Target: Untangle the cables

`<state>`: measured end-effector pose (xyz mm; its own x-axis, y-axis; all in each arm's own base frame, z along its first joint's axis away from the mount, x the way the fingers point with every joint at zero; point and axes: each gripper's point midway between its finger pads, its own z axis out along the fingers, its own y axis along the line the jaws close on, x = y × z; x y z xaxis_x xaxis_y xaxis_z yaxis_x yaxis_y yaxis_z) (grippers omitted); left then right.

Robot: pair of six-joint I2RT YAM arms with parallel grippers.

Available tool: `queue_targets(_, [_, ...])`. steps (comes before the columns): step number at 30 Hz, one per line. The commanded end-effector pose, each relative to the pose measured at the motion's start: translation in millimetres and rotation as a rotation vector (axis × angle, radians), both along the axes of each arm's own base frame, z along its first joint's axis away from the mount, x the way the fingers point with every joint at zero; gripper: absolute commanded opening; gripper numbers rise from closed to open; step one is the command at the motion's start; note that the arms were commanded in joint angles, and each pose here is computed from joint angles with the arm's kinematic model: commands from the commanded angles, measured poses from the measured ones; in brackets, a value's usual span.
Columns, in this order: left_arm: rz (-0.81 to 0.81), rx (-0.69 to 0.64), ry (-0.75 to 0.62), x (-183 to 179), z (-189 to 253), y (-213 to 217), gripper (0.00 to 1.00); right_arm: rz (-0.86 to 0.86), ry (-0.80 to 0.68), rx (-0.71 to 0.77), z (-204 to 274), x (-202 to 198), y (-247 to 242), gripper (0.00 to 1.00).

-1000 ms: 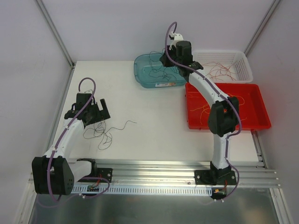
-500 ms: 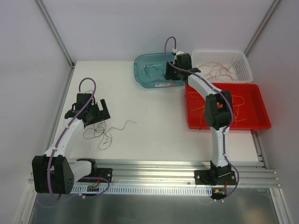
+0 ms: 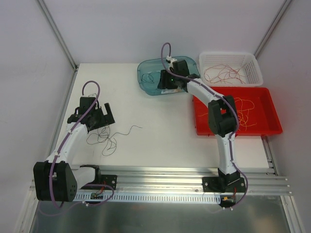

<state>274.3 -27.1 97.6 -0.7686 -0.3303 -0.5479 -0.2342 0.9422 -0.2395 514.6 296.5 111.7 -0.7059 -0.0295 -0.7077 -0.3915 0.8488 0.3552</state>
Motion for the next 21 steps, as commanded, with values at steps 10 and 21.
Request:
queue_targets(10, [-0.019, -0.015, -0.03, 3, 6, -3, 0.99, 0.154, 0.025, 0.084, 27, -44, 57, 0.54])
queue_targets(21, [-0.02, -0.018, -0.03, 3, 6, -4, 0.99, -0.011, -0.211, -0.373, 80, 3, -101, 0.54])
